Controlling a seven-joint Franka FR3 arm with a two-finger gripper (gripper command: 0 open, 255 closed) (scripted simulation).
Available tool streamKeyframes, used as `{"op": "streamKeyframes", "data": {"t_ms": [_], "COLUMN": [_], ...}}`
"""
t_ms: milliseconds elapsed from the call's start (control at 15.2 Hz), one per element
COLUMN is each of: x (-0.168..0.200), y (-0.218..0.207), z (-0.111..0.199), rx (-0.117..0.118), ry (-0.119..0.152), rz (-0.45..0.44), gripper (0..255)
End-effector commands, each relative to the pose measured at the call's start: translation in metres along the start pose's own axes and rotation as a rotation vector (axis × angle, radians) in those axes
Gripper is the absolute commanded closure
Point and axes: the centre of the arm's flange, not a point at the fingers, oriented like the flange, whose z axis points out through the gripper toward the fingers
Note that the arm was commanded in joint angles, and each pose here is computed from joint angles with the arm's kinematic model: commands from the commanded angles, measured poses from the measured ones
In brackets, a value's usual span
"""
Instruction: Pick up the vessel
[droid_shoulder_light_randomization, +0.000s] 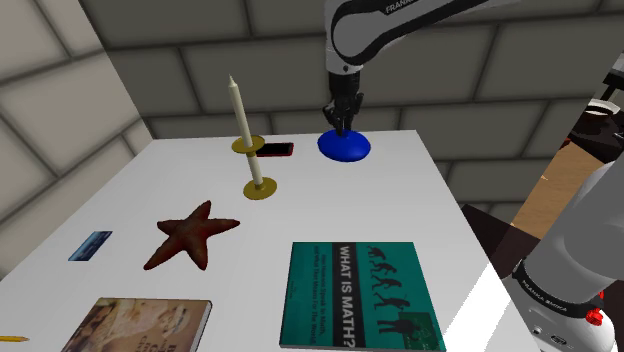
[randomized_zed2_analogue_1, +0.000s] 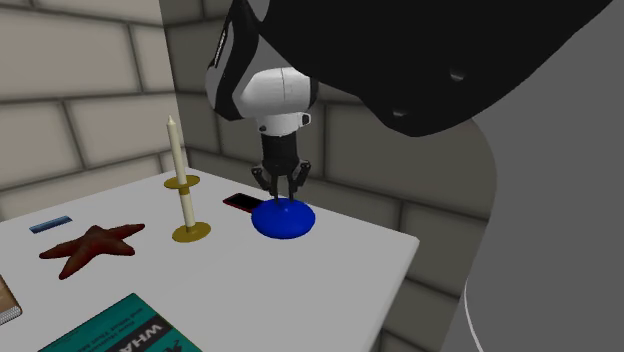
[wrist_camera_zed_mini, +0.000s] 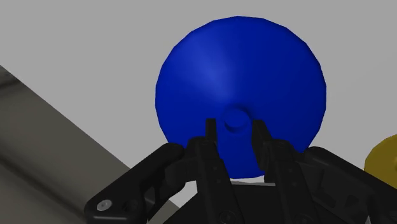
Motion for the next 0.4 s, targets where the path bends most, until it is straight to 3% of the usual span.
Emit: {"op": "streamKeyframes", "data": {"t_ms": [0, 330], "x": [0.001, 0.002], "y": [0.001, 0.002], "z": [-0.011, -0.028], "rx": [0.0, 0.0], "ry": [0.0, 0.0], "rz": [0.0, 0.0], "gripper": [255, 255]}}
